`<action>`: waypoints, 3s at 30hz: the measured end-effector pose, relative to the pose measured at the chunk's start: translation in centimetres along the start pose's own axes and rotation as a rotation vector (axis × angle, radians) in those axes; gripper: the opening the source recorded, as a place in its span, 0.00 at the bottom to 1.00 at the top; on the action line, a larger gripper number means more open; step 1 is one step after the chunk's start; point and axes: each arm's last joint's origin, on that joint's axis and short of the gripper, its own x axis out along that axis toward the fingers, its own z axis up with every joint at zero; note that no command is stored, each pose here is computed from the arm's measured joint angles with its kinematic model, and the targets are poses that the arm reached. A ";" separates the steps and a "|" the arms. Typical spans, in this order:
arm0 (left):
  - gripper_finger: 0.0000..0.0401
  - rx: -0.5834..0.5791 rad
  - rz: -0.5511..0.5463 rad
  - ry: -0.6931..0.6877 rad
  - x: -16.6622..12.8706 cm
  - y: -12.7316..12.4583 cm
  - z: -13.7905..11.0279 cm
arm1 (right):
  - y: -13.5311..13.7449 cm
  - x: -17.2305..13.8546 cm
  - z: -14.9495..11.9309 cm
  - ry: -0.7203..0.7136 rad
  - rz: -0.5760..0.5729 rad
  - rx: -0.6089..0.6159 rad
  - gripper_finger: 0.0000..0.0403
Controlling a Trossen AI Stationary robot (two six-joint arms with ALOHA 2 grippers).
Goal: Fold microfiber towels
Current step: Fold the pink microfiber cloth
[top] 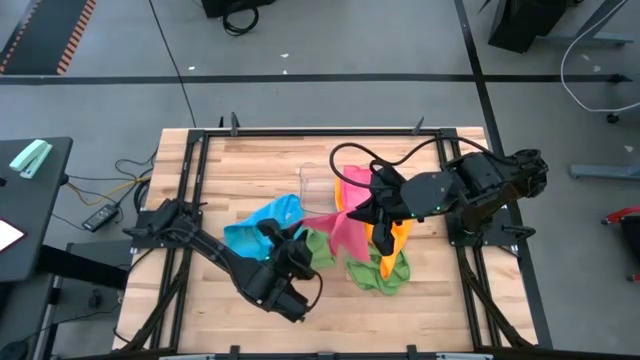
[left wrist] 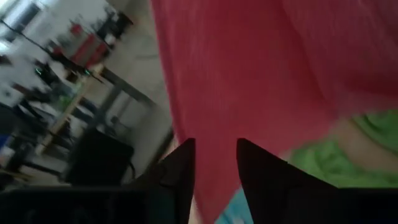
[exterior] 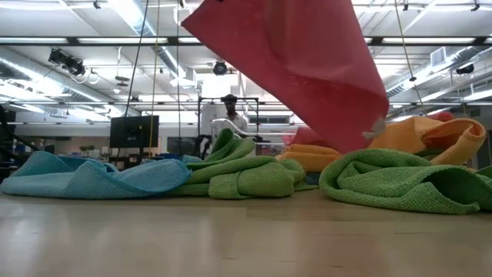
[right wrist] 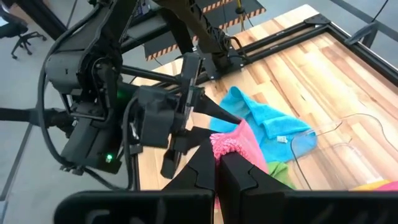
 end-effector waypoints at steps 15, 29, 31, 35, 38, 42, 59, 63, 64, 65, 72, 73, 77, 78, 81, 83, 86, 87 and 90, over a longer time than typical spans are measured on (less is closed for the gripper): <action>0.49 -0.048 -0.046 0.197 2.3 0.4 -0.1 | 0.1 0.0 0.1 -0.009 0.006 0.005 0.02; 0.48 0.127 -0.100 0.184 -0.1 -0.1 -0.9 | 0.8 -0.3 -0.5 0.019 0.036 -0.005 0.02; 0.53 0.128 -0.108 0.189 -0.2 -0.1 -1.0 | 0.8 -0.3 -0.5 0.020 0.038 -0.002 0.02; 0.65 0.092 -0.116 0.201 -0.3 -0.2 -1.0 | 0.8 -0.3 -0.5 0.019 0.038 -0.001 0.02; 0.73 0.033 -0.107 0.207 0.0 -0.2 -0.9 | 0.8 -0.3 -0.5 0.013 0.042 0.000 0.02; 0.78 -0.040 -0.124 0.197 0.7 -0.5 -0.4 | 0.8 -0.3 -0.4 0.009 0.045 -0.001 0.02; 0.59 -0.058 -0.286 0.161 -0.4 -2.3 0.4 | 2.0 -0.9 -1.4 0.049 0.107 -0.158 0.02; 0.60 -0.081 -0.358 0.163 -0.8 -2.8 0.7 | 2.0 -0.9 -1.4 0.047 0.109 -0.175 0.02; 0.60 -0.084 -0.362 0.167 -0.8 -2.8 0.7 | 2.0 -0.9 -1.4 0.043 0.112 -0.174 0.02; 0.61 -0.091 -0.362 0.169 -0.7 -2.8 0.8 | 2.1 -0.9 -1.3 0.035 0.117 -0.173 0.02; 0.63 -0.132 -0.446 0.147 -0.9 -3.4 1.5 | 2.5 -1.1 -1.4 0.025 0.140 -0.242 0.02; 0.62 -0.124 -0.467 0.151 -1.0 -3.3 1.6 | 2.5 -1.1 -1.4 0.027 0.139 -0.247 0.02; 0.58 -0.119 -0.515 0.169 -1.6 -2.6 1.7 | 2.5 -1.4 -1.4 0.035 0.169 -0.255 0.02; 0.58 -0.124 -0.521 0.164 -1.9 -2.3 1.8 | 2.5 -1.5 -1.4 0.037 0.180 -0.266 0.02; 0.56 -0.167 -0.548 0.137 -2.6 -1.3 2.4 | 2.7 -1.6 -1.6 0.046 0.197 -0.295 0.02; 0.56 -0.176 -0.566 0.134 -3.0 -1.0 2.6 | 2.7 -1.6 -1.6 0.042 0.199 -0.307 0.02; 0.56 -0.179 -0.611 0.151 -3.0 -1.1 2.7 | 2.8 -1.6 -1.5 0.029 0.205 -0.326 0.02; 0.57 -0.185 -0.626 0.154 -3.0 -1.1 2.8 | 2.8 -1.6 -1.5 0.024 0.208 -0.334 0.02; 0.57 -0.200 -0.658 0.147 -2.8 -1.2 3.2 | 2.9 -1.6 -1.3 0.009 0.215 -0.348 0.02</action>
